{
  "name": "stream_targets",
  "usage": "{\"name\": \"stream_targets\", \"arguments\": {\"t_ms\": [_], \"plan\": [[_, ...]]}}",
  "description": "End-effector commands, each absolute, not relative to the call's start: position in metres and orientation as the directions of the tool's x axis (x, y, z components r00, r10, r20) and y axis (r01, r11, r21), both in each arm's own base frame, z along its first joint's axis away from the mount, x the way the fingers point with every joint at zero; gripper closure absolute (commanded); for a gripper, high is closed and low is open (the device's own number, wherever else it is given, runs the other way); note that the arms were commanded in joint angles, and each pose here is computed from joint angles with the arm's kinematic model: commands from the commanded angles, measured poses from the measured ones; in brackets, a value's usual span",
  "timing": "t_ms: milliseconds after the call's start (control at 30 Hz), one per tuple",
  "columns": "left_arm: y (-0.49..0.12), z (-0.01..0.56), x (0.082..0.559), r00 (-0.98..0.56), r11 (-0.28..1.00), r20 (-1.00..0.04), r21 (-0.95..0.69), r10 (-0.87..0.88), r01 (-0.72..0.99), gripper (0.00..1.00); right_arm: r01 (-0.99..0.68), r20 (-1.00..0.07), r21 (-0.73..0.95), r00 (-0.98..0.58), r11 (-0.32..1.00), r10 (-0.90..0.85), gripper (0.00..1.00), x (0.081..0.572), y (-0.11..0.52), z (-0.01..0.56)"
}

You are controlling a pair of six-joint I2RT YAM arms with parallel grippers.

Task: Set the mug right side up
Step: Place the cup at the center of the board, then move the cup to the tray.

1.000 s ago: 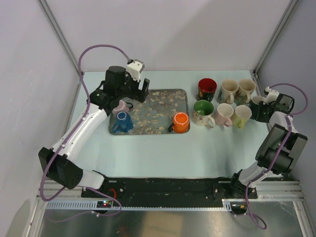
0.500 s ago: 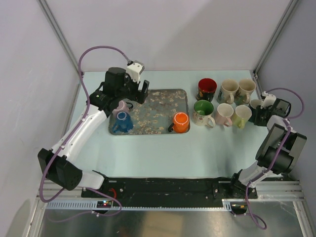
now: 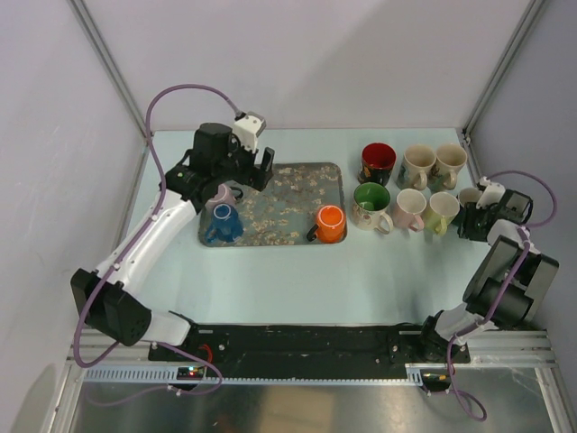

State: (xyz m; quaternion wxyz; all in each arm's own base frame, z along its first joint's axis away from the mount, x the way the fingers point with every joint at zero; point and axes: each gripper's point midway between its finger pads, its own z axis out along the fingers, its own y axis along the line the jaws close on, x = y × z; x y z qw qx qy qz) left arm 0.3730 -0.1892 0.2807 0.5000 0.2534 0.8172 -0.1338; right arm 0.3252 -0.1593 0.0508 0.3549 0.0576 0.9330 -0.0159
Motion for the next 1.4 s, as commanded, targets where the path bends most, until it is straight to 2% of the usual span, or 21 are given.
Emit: {"name": "stream_targets", "arguments": {"t_ms": [0,200,333,433,567,667,767,867,967,1067,1200,1267,1367], "plan": [[-0.196,0.298,0.376,-0.341,0.827,-0.909,0.005,0.238,0.563,0.08,0.138,-0.695,-0.024,-0.714,0.99,0.083,0.48,0.321,-0.164,0.074],[-0.187,0.286,0.372,-0.35,0.836,-0.897,0.038,0.27,0.548,0.04,0.2,-0.663,-0.044,-0.739,0.979,0.121,0.19,0.294,-0.16,0.099],[-0.171,0.273,0.369,-0.351,0.848,-0.877,0.11,0.328,0.518,0.01,0.275,-0.7,-0.062,-0.697,0.959,0.154,0.12,0.281,-0.156,0.144],[-0.154,0.261,0.371,-0.37,0.856,-0.846,0.177,0.385,0.487,0.01,0.264,-0.742,-0.09,-0.661,0.96,0.112,0.1,0.276,-0.141,0.185],[-0.119,0.246,0.369,-0.455,0.886,-0.794,0.213,0.403,0.412,0.0,0.088,-0.796,-0.124,-0.604,0.988,-0.046,0.1,0.288,-0.09,0.229],[-0.096,0.239,0.362,-0.501,0.898,-0.766,0.226,0.403,0.377,0.0,-0.115,-0.821,-0.132,-0.543,0.984,-0.174,0.1,0.307,-0.041,0.238],[-0.076,0.231,0.354,-0.543,0.896,-0.724,0.248,0.425,0.37,0.0,-0.279,-0.868,-0.103,-0.444,0.955,-0.224,0.11,0.33,0.009,0.249],[-0.054,0.222,0.334,-0.597,0.891,-0.673,0.233,0.436,0.389,0.0,-0.477,-0.916,-0.089,-0.306,0.875,-0.26,0.1,0.34,0.079,0.269],[-0.023,0.205,0.308,-0.641,0.881,-0.611,0.242,0.464,0.407,0.02,-0.661,-0.925,-0.136,-0.182,0.738,-0.333,0.1,0.329,0.146,0.274],[-0.004,0.185,0.279,-0.593,0.79,-0.539,0.272,0.598,0.549,0.09,-0.761,-0.931,-0.148,-0.108,0.632,-0.348,0.08,0.316,0.195,0.275],[0.009,0.152,0.251,-0.457,0.605,-0.442,0.294,0.772,0.74,0.11,-0.838,-0.93,-0.155,-0.054,0.523,-0.363,0.07,0.299,0.238,0.27],[0.007,0.137,0.249,-0.414,0.547,-0.421,0.267,0.807,0.793,0.12,-0.852,-0.928,-0.145,-0.06,0.502,-0.368,0.06,0.296,0.25,0.266],[-0.002,0.122,0.261,-0.412,0.54,-0.45,0.204,0.793,0.817,0.15,-0.866,-0.923,-0.094,-0.11,0.491,-0.369,0.06,0.294,0.259,0.258]]}}
